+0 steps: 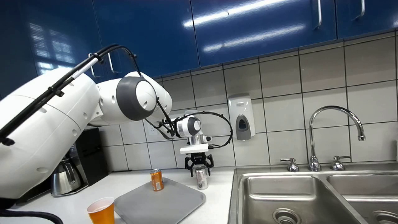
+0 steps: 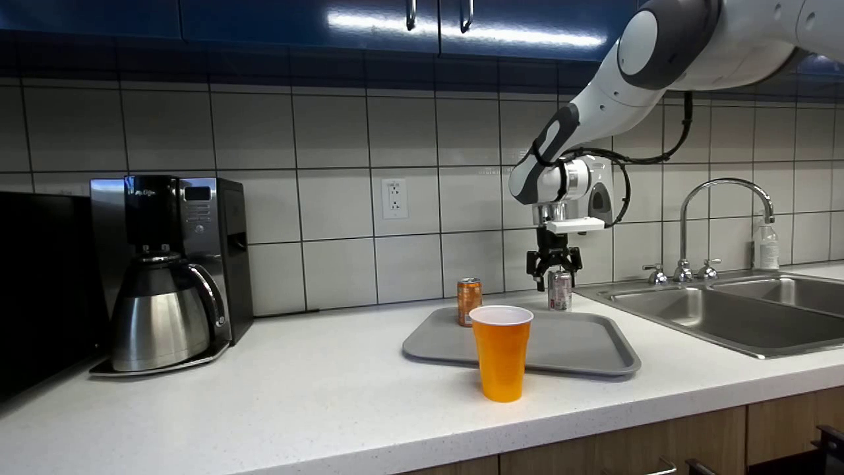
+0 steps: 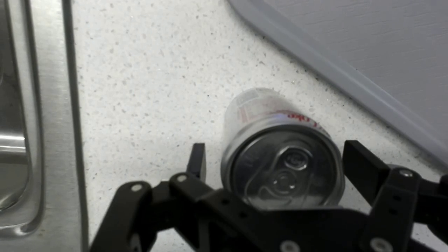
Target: Put the grey can on the tray
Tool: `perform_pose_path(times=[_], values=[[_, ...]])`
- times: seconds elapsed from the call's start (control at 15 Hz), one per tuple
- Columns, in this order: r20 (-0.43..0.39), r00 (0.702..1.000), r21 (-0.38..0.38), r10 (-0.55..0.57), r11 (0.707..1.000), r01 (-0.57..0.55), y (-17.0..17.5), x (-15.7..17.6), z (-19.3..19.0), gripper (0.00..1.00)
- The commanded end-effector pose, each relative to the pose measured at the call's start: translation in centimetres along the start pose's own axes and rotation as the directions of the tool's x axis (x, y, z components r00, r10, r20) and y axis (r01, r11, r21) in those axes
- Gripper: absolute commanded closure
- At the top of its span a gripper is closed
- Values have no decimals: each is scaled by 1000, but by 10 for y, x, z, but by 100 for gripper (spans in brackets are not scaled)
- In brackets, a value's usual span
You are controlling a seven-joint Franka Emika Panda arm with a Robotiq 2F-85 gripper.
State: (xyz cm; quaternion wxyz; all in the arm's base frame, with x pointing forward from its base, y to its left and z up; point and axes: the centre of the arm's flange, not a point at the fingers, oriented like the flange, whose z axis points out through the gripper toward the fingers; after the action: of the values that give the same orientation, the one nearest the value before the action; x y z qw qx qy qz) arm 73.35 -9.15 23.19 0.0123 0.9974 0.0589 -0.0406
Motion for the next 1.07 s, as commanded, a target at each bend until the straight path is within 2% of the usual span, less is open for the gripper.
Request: perform_pose_path(times=[0.0,0.8,0.87,1.0], values=[[10,1000,-19,-20,1000,20,1,-1,-4,0],[12,1000,-22,-29,999,29,0,-6,-3,0],[12,999,-21,-30,999,30,0,-6,-3,25],[10,1000,-23,-29,999,29,-1,-7,-4,34]])
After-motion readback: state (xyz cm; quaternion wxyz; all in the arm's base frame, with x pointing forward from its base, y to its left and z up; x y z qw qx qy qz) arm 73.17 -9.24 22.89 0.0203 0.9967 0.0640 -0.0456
